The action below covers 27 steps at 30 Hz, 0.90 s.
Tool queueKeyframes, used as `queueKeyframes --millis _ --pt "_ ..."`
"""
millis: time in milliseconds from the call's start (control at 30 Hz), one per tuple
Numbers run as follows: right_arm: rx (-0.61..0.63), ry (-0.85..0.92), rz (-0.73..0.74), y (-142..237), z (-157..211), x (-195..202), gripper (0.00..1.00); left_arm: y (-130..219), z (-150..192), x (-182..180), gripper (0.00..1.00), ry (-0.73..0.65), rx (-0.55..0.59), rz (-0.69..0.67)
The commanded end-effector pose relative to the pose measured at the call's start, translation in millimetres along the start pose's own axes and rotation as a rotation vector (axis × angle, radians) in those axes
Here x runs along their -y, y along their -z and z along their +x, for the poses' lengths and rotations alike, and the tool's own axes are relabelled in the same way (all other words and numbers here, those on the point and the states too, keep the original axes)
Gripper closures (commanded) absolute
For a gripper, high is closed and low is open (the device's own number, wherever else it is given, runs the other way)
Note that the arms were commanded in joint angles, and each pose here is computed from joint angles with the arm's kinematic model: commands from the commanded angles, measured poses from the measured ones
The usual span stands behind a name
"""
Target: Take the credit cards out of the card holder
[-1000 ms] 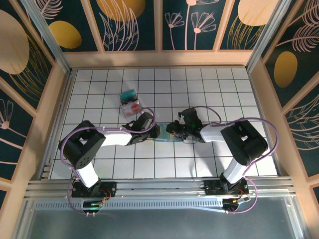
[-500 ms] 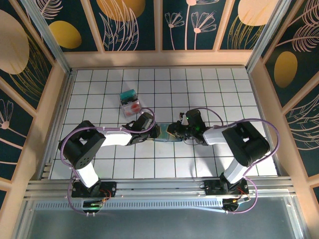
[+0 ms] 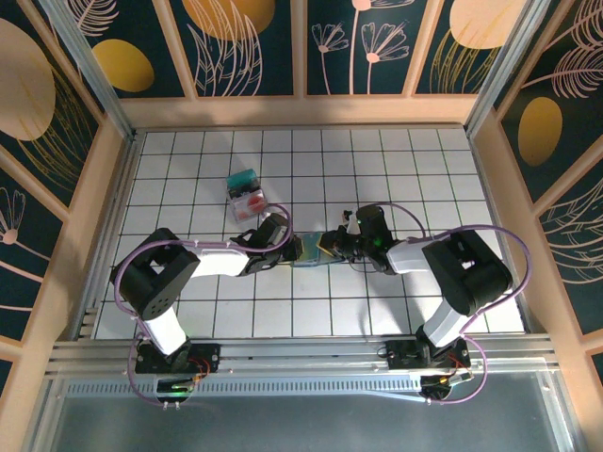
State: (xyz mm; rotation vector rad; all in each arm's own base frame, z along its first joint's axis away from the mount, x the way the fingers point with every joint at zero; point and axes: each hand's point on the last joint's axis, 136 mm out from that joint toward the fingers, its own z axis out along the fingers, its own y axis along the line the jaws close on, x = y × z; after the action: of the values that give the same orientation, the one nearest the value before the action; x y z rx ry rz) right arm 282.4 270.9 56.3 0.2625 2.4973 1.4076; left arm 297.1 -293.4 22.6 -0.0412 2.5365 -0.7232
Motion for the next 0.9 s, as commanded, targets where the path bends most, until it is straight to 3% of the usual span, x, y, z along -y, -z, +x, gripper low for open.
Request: queueKeyframes --millis 0,333,600,767,867 --pt "0.023 0.015 -0.049 7 -6 -10 0.95 -1 22 -24 0.82 0.030 -0.058 -0.077" --pt "0.045 0.018 -0.006 15 -12 -2 0.98 1 22 -26 0.85 0.037 -0.053 -0.083" --pt "0.027 0.016 -0.022 7 -8 -5 0.82 -2 24 -25 0.87 0.033 -0.064 -0.082" --pt "0.025 0.016 -0.007 3 -9 -3 0.82 -3 24 -24 0.87 0.032 -0.064 -0.081" --pt "0.027 0.011 0.015 2 -11 1 0.88 -2 23 -24 0.87 0.035 -0.062 -0.080"
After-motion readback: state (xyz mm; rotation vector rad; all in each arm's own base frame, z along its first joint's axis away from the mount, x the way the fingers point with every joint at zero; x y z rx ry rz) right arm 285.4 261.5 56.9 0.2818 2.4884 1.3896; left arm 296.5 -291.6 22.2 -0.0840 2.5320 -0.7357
